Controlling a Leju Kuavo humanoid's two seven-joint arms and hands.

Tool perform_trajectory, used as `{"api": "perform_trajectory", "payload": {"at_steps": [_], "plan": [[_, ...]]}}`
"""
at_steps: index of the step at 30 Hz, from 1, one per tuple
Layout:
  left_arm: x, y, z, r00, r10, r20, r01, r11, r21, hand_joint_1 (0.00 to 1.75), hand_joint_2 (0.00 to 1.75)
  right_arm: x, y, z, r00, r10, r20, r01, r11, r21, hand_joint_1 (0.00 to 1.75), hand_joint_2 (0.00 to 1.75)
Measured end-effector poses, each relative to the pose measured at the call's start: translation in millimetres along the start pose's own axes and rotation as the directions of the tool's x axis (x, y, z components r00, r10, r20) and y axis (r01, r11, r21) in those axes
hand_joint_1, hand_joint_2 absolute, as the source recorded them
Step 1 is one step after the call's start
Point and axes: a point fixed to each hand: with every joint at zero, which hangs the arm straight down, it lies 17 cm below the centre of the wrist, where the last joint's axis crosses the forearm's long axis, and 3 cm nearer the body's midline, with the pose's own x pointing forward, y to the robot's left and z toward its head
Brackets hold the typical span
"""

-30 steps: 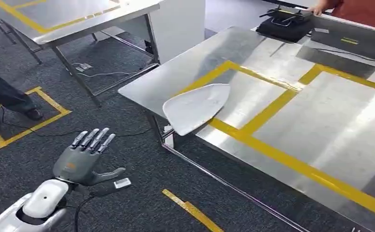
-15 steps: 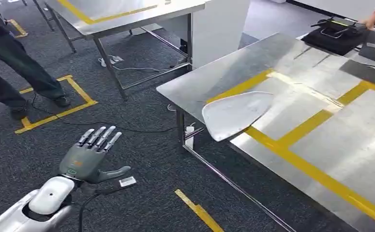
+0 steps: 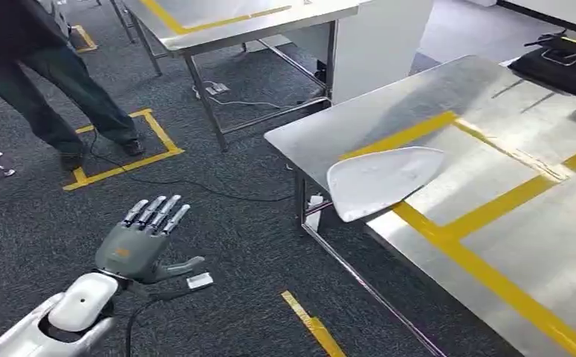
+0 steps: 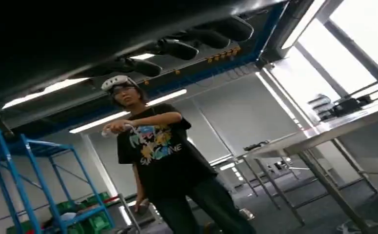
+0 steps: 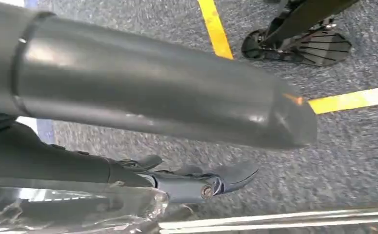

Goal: Take the parts from the cabinet and place them on the table.

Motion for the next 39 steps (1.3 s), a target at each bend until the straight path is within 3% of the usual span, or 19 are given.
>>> {"api": "perform_trajectory", "payload": {"at_steps": [39], "plan": [[11,-1,-9,1.0,-0.001,0.017,0.002,1.0,-0.007,0.0,0.0,11,-1,-3,1.0,-0.002,0.013,0.002,1.0,-0.002,0.0,0.0]]}}
